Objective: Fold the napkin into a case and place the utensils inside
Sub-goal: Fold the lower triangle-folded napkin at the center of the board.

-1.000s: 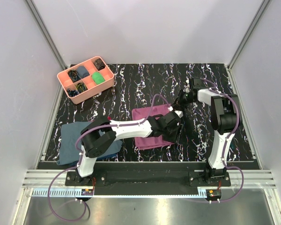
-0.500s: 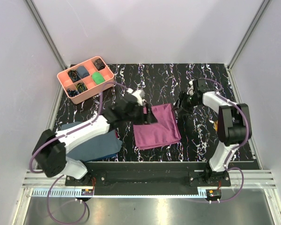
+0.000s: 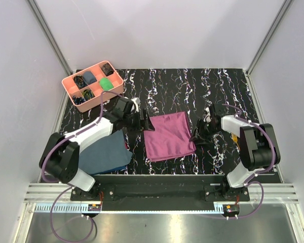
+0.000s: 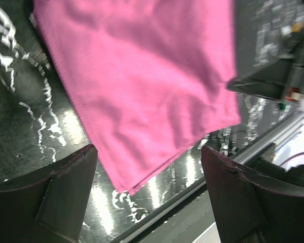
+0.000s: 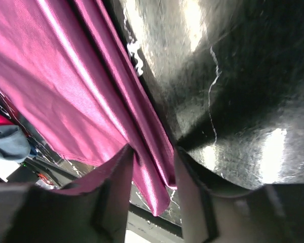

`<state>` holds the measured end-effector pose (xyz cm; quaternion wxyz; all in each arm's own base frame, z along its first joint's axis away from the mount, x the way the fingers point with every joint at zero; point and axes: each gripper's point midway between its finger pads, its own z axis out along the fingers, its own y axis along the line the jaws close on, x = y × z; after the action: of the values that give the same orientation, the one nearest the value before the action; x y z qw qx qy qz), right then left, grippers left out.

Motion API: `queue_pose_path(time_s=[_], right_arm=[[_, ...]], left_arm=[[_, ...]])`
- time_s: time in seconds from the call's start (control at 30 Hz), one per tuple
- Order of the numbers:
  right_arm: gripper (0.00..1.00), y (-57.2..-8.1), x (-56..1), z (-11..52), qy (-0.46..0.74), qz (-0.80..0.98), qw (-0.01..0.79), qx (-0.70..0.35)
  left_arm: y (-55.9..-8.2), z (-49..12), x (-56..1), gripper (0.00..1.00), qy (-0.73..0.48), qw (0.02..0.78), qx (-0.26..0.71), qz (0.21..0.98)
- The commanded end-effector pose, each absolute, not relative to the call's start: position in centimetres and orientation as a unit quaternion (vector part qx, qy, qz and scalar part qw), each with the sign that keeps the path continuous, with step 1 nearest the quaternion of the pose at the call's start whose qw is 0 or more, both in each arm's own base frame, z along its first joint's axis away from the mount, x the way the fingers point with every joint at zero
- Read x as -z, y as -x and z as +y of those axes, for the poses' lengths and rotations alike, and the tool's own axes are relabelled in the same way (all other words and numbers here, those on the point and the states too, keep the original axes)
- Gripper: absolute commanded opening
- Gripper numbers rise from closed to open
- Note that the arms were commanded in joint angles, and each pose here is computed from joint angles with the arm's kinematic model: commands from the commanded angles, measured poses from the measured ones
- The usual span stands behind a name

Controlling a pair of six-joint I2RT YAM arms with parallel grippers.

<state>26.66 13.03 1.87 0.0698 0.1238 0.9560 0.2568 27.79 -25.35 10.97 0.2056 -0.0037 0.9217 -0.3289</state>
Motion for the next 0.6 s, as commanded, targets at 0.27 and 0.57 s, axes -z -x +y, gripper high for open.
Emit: queue_pose_path(time_s=[0.27, 0.57], right_arm=[[0.05, -25.8, -1.4, 11.5, -0.176, 0.954, 0.120, -0.209], [0.52, -28.2, -5.4, 10.5, -0.138, 0.955, 0.183, -0.188]], left_arm=[[-28.7, -25.5, -8.0, 0.78, 0.001, 0.176, 0.304, 0.936], [-29.4, -25.0, -8.1, 0.73, 0.011, 0.200, 0.289, 0.936]])
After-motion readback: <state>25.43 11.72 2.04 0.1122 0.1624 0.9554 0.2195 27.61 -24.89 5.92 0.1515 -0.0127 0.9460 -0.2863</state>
